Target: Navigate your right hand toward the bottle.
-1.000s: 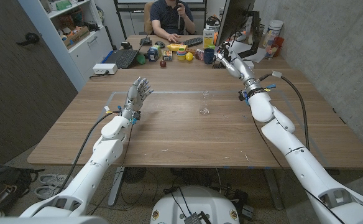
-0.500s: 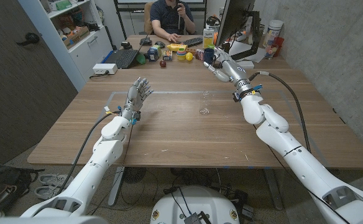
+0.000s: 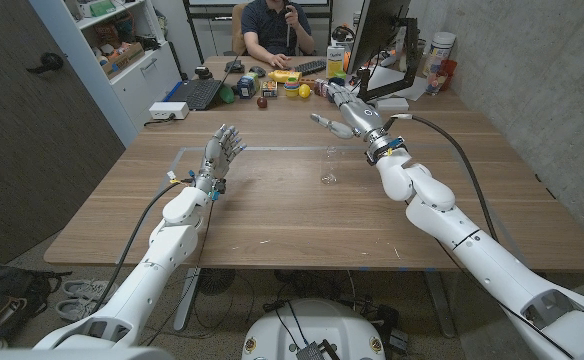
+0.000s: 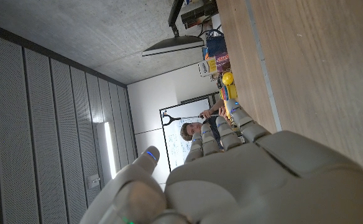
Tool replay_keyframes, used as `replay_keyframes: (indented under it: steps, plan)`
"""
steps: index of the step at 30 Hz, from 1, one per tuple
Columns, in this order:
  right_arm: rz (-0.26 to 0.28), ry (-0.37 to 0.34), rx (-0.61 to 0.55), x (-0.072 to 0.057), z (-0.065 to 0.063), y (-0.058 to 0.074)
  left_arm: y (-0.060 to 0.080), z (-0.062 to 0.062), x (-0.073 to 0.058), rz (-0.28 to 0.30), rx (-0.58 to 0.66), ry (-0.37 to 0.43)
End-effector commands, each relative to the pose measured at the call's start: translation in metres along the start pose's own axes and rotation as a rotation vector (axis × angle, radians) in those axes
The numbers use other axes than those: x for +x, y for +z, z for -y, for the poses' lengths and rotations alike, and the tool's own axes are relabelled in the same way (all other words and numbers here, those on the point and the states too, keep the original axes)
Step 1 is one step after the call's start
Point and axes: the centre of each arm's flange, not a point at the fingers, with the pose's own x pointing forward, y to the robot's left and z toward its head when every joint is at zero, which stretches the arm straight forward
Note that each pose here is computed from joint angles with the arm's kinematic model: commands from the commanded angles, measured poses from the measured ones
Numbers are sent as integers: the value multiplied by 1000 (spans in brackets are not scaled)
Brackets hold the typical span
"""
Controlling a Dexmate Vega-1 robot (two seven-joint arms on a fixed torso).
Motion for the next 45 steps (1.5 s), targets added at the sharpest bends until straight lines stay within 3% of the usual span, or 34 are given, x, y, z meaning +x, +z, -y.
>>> replay_keyframes:
  steps: [1, 15, 24, 35, 45]
  plan:
    - [64, 142, -74, 4, -19, 17, -1, 0, -1, -2, -1, 6]
    - [109, 297, -158, 4, -43, 20, -1, 1, -3, 0, 0, 9]
    - [89, 397, -205, 2, -52, 8, 0, 1, -5, 4, 0, 12]
    - [70, 378, -211, -1, -52, 0, -1, 4, -4, 6, -5, 1]
    - [75, 375, -206, 0, -55, 2, -1, 4, -2, 3, -4, 1]
